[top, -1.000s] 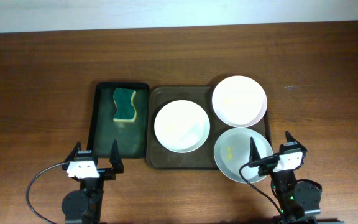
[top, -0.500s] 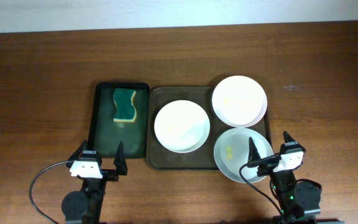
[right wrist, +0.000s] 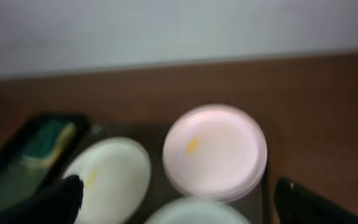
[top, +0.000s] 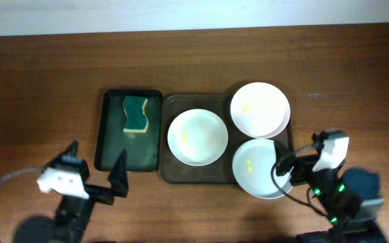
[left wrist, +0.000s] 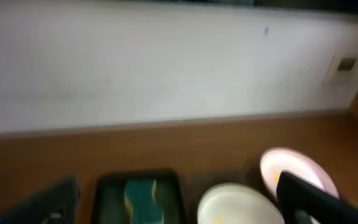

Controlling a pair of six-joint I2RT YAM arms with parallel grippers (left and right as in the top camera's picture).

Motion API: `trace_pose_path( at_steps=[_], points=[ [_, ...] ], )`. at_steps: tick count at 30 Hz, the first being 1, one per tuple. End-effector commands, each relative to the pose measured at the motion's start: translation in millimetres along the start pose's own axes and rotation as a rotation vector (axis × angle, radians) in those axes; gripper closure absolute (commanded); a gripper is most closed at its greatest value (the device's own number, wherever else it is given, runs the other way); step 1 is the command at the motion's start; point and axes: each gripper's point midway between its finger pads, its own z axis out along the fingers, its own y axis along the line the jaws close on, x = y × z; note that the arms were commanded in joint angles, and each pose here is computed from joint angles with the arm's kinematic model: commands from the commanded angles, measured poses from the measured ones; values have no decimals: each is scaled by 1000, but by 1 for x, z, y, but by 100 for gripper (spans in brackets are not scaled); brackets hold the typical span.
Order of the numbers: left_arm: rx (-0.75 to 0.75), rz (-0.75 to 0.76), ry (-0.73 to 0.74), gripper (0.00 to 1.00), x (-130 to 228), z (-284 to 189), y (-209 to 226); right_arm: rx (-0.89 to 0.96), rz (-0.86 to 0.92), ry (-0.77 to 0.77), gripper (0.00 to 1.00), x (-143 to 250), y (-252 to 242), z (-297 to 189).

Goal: Clean dirty plates on tray and stack at the side
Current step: 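Move left gripper to the sponge and right gripper to the front-left plate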

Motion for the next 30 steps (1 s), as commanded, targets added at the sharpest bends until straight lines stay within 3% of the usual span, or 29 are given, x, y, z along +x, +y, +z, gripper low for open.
trace_pose_path(
  at_steps=[1,6,11,12,13,15,17,18,20,21,22,26,30],
  points=[
    [5,-6,156,1,-36,23,1,-29,41,137,1,-44,17,-8],
    [-8,-86,458,1,-35,65,12,-9,101,400,2,-75,26,-6],
    [9,-195,806,1,29,105,20,-94,166,544,2,-81,38,37],
    [7,-213,868,7,43,110,22,-99,200,596,1,-71,39,42],
    [3,-231,932,24,58,112,24,-98,221,658,11,-59,38,47],
    [-1,-253,1005,35,77,119,27,-83,218,764,28,-37,40,56],
    [-3,-262,1037,34,85,122,28,-97,196,826,34,-22,50,63],
    [-4,-267,1054,24,90,122,28,-67,157,880,38,-6,54,69],
    [-5,-270,1065,20,93,123,29,-19,137,953,40,19,60,76],
    [-5,-270,1067,20,94,123,29,-9,122,977,40,30,63,80],
    [-5,-270,1068,20,94,123,29,-1,78,1028,49,60,71,95],
    [-9,-267,1067,21,94,123,29,41,79,1059,55,98,72,128],
    [-11,-266,1067,29,94,123,30,103,41,1058,59,126,58,171]
  ],
)
